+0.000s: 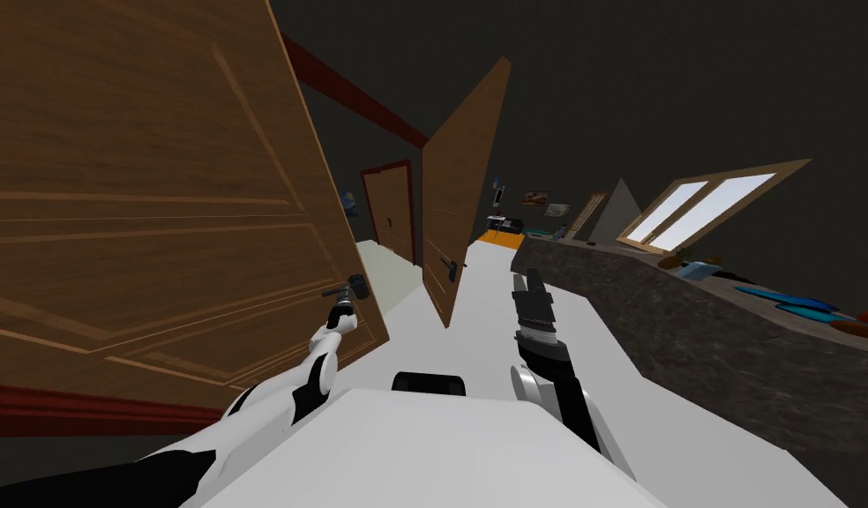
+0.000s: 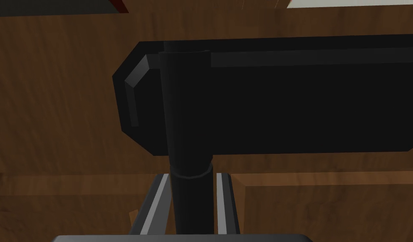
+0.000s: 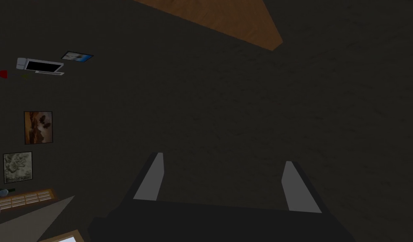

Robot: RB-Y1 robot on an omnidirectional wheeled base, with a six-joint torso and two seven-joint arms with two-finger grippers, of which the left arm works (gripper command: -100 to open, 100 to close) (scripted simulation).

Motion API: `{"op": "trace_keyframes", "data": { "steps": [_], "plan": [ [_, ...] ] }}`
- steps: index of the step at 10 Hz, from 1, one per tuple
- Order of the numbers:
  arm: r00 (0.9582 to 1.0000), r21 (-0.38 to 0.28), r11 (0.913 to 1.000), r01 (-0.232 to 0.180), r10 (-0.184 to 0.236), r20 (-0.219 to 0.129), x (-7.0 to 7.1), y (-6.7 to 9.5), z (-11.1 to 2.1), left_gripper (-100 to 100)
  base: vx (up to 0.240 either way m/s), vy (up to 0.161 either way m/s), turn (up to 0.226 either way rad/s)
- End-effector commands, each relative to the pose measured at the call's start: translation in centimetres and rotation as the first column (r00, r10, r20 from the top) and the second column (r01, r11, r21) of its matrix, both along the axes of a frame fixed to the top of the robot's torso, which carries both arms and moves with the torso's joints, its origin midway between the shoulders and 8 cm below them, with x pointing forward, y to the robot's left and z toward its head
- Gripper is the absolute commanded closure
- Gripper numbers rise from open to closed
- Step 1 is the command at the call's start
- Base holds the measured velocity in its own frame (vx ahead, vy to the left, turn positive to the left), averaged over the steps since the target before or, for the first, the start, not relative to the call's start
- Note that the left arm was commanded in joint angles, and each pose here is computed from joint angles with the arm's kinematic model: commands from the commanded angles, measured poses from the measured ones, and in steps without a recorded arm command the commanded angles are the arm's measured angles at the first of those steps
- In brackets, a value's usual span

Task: Pull the door open

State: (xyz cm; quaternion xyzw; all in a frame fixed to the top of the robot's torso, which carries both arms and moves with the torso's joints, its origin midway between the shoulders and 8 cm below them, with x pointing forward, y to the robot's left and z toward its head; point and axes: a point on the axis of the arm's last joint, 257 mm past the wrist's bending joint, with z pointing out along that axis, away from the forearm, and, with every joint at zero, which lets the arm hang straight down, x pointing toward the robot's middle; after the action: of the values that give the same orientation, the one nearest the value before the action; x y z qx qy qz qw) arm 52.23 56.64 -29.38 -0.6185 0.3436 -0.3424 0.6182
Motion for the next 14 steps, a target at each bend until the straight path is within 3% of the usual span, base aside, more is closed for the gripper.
{"op": "trace_keyframes", "data": {
  "steps": [1, 4, 9, 14],
  "plan": [
    [0.9998, -0.001, 0.9998, 0.021, -0.021, 0.002, 0.5, -0.7, 0.1, 100, -0.24, -0.003, -0.056],
    [0.9993, -0.005, 0.9993, 0.036, -0.036, -0.005, 0.8, -1.3, -0.3, 100, -0.167, 0.006, -0.067],
    [0.9946, -0.001, 0.9946, 0.104, -0.104, 0.001, 2.1, -3.4, 0.0, 100, -0.221, 0.024, -0.106],
    [0.991, -0.005, 0.991, 0.134, -0.134, -0.005, 2.4, -4.5, -0.3, 100, -0.172, 0.02, -0.076]
  ]
}}
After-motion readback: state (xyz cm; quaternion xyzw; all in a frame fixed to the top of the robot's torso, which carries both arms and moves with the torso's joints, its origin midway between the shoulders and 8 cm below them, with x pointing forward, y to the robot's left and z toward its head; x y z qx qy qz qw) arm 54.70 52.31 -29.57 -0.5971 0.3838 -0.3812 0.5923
